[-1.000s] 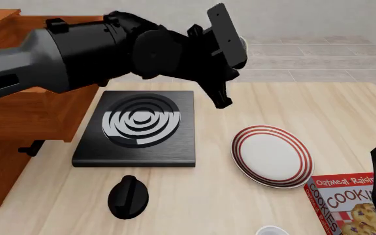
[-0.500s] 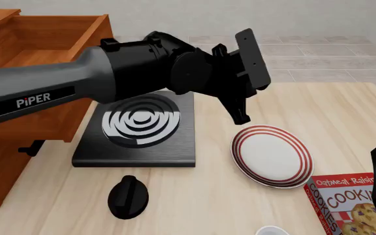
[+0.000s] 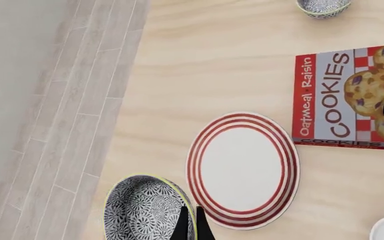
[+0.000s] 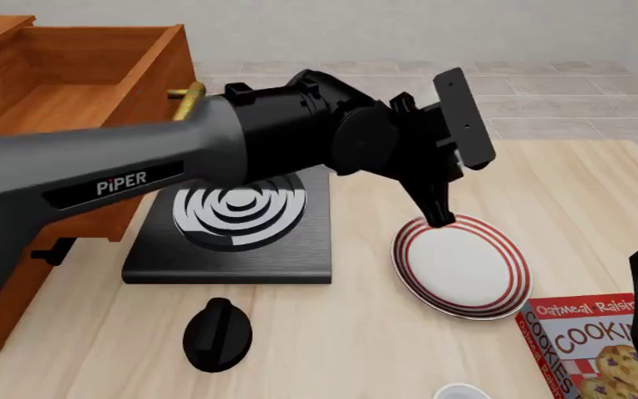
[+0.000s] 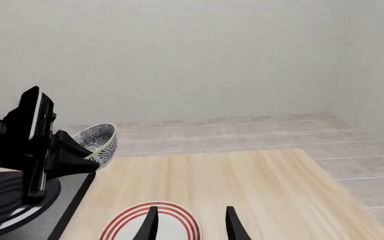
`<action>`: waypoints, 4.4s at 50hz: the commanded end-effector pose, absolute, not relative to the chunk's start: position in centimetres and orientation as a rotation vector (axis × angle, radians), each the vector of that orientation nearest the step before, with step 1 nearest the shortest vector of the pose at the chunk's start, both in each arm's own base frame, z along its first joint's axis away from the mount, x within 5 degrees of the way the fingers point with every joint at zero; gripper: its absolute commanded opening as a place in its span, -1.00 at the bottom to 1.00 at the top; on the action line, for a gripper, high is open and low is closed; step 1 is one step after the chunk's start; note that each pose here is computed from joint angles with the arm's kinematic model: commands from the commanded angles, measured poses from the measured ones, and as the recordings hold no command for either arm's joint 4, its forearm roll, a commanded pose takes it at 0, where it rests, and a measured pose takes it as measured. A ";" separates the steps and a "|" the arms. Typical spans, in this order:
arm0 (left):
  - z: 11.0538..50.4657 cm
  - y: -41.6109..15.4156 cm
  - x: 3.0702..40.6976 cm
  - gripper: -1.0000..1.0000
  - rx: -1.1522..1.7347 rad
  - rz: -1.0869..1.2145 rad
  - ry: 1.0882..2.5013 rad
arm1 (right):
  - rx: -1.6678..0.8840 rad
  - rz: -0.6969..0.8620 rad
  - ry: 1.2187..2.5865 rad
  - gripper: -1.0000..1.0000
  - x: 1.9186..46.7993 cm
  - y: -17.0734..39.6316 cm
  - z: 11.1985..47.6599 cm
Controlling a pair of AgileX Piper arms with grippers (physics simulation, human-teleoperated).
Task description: Pick the akita bowl in the top layer of the wooden cabinet and place it on the plate.
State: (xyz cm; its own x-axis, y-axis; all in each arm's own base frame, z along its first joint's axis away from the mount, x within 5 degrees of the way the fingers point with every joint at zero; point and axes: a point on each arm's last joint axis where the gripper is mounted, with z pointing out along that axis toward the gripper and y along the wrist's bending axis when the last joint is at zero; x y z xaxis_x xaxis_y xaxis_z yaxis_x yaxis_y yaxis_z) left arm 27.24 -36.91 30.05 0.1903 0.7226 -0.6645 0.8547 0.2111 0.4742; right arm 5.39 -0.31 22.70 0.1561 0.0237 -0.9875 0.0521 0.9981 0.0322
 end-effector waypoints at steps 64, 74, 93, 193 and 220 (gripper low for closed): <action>22.7 -42.4 28.8 -1.00 1.515 -0.266 1.744 | 0.077 -0.020 1.416 1.00 5.4 -0.4 22.6; 22.3 -41.9 28.1 -1.00 1.502 -0.282 1.780 | 0.076 -0.020 1.416 1.00 5.4 -0.4 22.6; 20.8 -43.0 28.4 -1.00 1.480 -0.305 1.856 | 0.074 -0.021 1.415 1.00 5.4 -0.3 22.6; 14.6 -45.9 27.9 -1.00 1.387 -0.378 2.059 | 0.079 -0.022 1.413 1.00 5.4 -0.4 22.7; 15.1 -46.5 27.2 1.00 1.371 -0.396 2.089 | 0.075 -0.022 1.410 1.00 5.4 -0.4 22.8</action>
